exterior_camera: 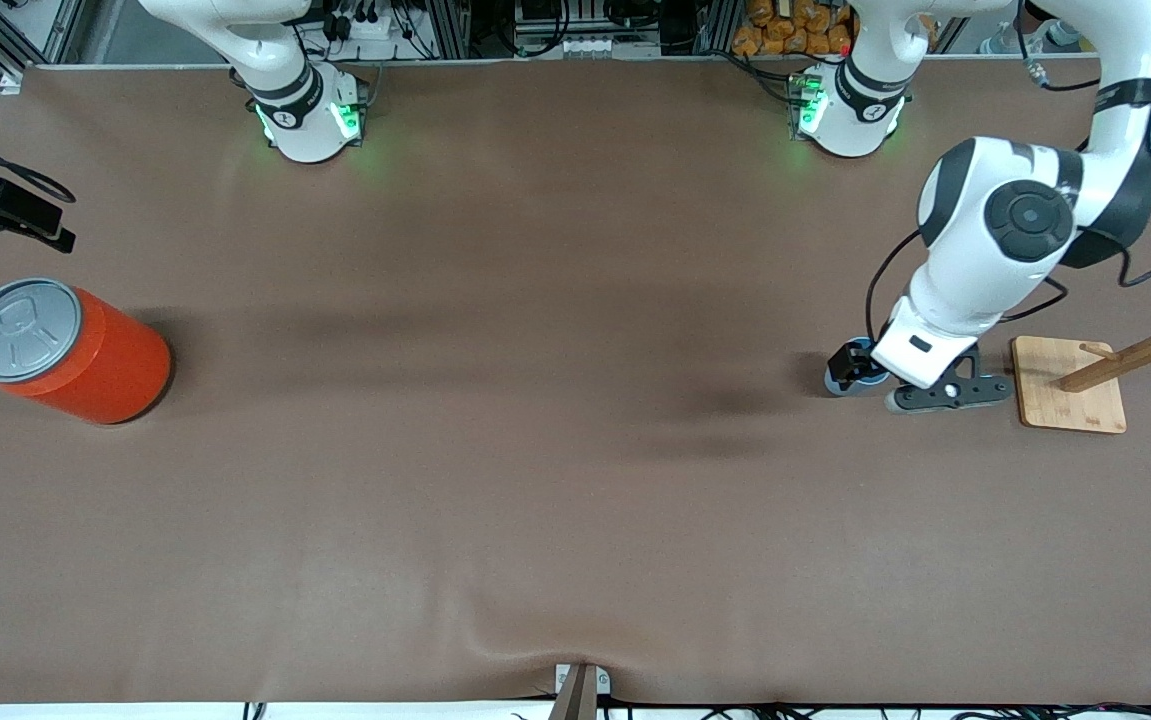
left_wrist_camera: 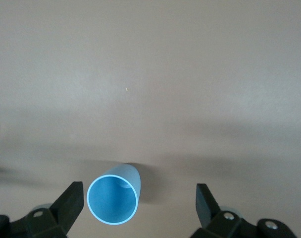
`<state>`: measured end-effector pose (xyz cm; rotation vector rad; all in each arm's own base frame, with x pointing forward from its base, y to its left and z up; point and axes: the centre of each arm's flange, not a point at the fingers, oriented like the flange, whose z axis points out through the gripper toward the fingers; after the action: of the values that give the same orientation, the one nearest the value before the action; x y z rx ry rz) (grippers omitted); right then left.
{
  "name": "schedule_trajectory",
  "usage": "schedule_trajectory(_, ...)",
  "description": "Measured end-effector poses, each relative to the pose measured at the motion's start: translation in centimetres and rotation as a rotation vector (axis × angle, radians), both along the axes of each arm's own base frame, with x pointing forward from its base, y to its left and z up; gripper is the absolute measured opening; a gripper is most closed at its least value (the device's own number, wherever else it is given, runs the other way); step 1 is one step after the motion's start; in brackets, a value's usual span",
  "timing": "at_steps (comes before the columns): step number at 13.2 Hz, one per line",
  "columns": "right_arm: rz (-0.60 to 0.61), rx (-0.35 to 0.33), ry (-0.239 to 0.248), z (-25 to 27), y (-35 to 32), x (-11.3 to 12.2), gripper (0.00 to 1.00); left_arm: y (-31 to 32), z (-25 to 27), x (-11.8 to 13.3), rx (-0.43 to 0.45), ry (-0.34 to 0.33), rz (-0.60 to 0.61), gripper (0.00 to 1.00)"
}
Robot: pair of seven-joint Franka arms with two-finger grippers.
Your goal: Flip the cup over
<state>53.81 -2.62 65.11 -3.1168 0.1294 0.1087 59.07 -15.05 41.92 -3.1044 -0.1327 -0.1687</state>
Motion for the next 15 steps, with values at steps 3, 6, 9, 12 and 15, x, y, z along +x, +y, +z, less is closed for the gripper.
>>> schedule_trajectory(3, 0.0, 0.0, 0.0, 0.0, 0.0, 0.0, 1.0, 0.2, 2.2, 1.0, -0.01, -0.04, 0.007, 1.0)
schedule_trajectory(6, 0.0, 0.0, 0.0, 0.0, 0.0, 0.0, 1.0, 1.0, 5.4, 1.8, -0.004, -0.038, 0.028, 1.0)
schedule_trajectory(9, 0.0, 0.0, 0.0, 0.0, 0.0, 0.0, 1.0, 2.4, 8.5, 2.4, 0.004, -0.029, 0.042, 1.0)
schedule_trajectory(12, 0.0, 0.0, -0.001, 0.0, 0.0, 0.0, 1.0, 4.1, 8.6, 2.7, 0.011, -0.023, 0.019, 1.0)
schedule_trajectory(15, 0.0, 0.0, -0.001, 0.0, 0.0, 0.0, 1.0, 6.1, 9.3, 3.0, 0.016, -0.028, -0.02, 1.0)
